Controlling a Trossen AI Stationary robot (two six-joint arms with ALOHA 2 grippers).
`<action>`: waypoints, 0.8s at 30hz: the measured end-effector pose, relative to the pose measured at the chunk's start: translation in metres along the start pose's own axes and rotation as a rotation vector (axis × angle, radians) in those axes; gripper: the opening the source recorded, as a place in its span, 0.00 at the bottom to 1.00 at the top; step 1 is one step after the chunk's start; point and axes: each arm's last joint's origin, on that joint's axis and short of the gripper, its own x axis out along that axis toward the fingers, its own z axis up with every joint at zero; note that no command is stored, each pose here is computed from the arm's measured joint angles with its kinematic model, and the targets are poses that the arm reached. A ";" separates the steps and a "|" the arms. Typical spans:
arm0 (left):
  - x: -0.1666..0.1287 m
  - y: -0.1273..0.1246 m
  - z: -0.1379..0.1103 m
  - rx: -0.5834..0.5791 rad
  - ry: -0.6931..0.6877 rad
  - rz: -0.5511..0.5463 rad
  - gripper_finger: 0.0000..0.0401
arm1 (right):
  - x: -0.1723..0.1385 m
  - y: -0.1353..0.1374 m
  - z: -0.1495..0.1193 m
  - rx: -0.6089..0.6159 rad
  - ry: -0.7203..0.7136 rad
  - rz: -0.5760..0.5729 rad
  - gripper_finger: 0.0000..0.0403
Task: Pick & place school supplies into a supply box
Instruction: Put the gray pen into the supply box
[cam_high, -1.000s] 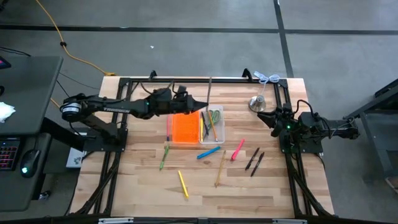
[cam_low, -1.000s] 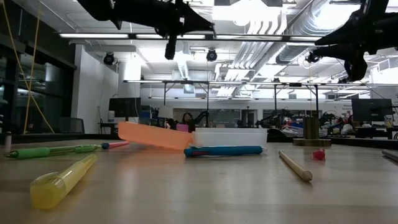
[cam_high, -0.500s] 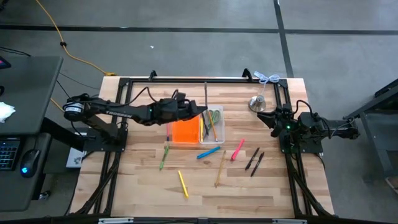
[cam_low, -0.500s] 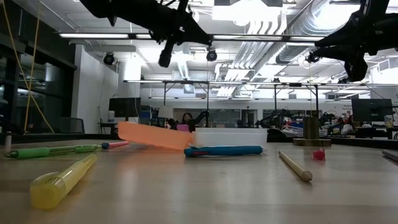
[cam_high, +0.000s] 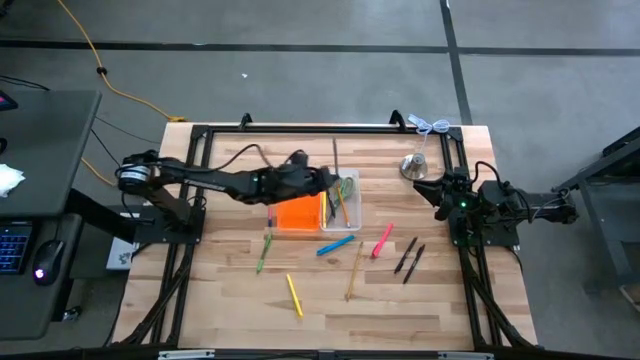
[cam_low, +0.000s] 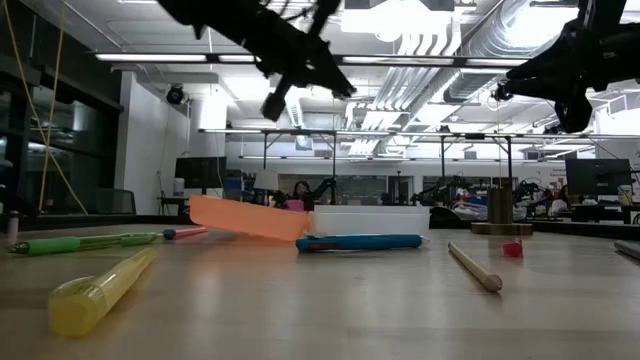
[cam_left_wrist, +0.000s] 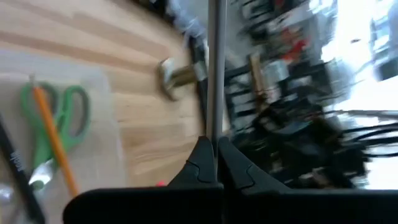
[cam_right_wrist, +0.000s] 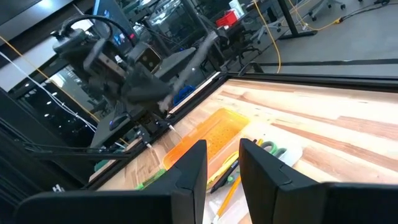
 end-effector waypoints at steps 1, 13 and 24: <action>0.005 -0.001 -0.002 0.013 0.020 0.029 0.04 | 0.000 0.000 0.000 0.001 0.002 -0.002 0.18; 0.049 -0.013 -0.009 0.046 0.132 0.258 0.04 | 0.000 -0.001 -0.001 -0.004 0.017 0.000 0.18; 0.060 0.009 -0.020 -0.034 0.190 0.428 0.04 | 0.000 -0.002 -0.003 -0.016 0.036 -0.012 0.18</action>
